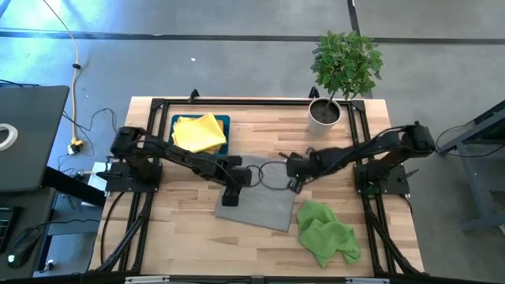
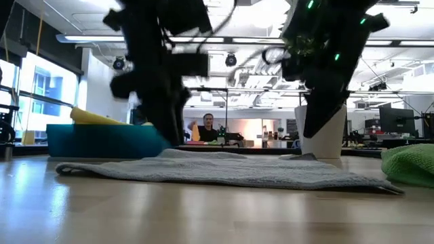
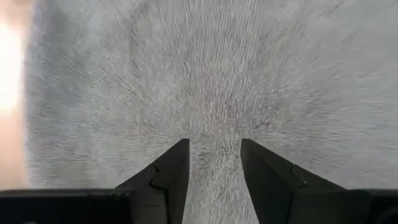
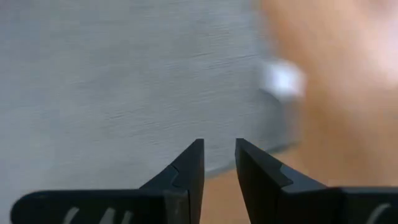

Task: Fold microfiber towels
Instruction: Fold the gray microfiber cloth

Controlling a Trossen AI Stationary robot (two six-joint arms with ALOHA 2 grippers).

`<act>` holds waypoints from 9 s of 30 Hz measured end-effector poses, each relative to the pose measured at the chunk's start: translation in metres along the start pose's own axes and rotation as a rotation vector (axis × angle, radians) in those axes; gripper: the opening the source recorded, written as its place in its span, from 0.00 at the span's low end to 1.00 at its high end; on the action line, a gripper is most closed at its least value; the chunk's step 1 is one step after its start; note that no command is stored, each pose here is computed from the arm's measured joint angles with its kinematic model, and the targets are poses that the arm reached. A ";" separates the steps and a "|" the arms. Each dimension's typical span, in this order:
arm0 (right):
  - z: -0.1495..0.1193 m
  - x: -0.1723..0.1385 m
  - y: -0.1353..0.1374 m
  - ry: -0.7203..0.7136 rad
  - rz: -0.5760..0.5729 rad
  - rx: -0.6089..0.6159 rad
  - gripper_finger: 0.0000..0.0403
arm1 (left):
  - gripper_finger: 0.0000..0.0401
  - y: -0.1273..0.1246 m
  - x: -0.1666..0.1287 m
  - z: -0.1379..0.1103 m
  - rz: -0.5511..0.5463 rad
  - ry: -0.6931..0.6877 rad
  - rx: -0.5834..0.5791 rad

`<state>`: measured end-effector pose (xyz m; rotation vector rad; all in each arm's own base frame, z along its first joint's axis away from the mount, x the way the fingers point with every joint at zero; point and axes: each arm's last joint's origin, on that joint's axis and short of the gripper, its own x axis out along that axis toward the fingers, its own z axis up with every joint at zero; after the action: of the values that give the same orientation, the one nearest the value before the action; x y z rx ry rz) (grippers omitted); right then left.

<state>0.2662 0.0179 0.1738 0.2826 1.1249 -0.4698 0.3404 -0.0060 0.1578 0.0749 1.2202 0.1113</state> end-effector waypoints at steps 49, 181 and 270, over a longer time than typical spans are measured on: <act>-0.062 0.011 0.200 0.156 0.078 -0.315 0.20 | 0.08 -0.096 -0.002 -0.055 -0.147 0.102 0.100; -0.032 0.025 0.026 -0.146 0.182 0.480 0.58 | 0.30 -0.051 -0.001 -0.046 -0.050 0.132 -0.160; 0.058 -0.012 0.140 0.531 -0.326 0.026 0.00 | 0.30 -0.092 -0.202 -0.090 -0.430 -0.481 -0.067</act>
<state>0.3771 0.1160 0.2059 0.2541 1.6973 -0.7229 0.1914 -0.1225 0.3046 -0.2099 0.7292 -0.2311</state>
